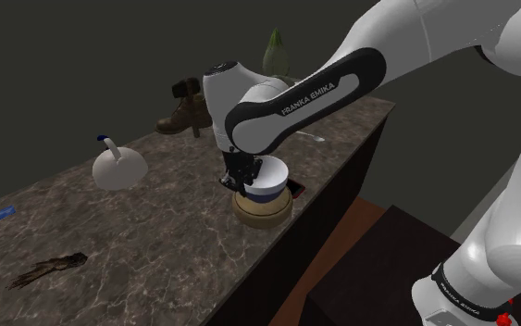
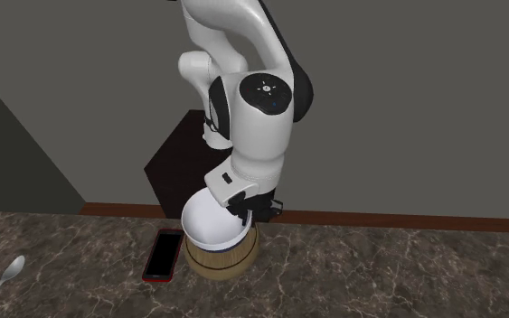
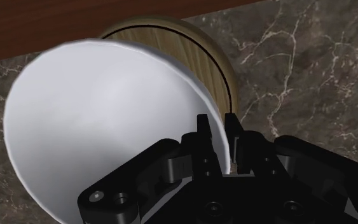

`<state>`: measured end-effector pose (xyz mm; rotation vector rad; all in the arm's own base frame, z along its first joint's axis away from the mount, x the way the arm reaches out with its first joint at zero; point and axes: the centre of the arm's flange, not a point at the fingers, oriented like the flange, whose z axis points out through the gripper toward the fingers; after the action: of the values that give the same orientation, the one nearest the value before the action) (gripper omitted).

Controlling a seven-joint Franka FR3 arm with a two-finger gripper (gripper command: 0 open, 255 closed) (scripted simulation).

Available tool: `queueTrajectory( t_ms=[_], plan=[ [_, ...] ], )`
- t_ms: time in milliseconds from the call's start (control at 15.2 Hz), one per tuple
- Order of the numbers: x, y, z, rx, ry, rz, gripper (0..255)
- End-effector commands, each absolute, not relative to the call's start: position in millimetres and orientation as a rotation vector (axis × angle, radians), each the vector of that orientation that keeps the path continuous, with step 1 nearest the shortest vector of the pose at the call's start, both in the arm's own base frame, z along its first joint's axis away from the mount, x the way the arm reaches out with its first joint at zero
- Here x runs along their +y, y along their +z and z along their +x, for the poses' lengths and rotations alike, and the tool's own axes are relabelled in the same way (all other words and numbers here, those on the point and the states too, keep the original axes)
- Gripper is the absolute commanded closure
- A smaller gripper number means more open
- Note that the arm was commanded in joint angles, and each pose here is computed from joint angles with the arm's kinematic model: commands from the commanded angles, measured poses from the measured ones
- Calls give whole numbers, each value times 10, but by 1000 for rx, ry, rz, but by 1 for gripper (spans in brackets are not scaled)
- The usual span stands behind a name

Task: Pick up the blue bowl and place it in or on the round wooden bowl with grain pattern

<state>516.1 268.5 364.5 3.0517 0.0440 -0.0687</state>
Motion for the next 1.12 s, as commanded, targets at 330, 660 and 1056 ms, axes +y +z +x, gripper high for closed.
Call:
queueTrajectory(
  t_ms=[330, 660, 1056],
  plan=[
    [2683, 3638, 5164, 43, -70, 3051, 0],
    [2694, 3770, 5168, 43, -70, 3051, 0],
    [2727, 4136, 5184, 43, -70, 3051, 0]
  ],
)
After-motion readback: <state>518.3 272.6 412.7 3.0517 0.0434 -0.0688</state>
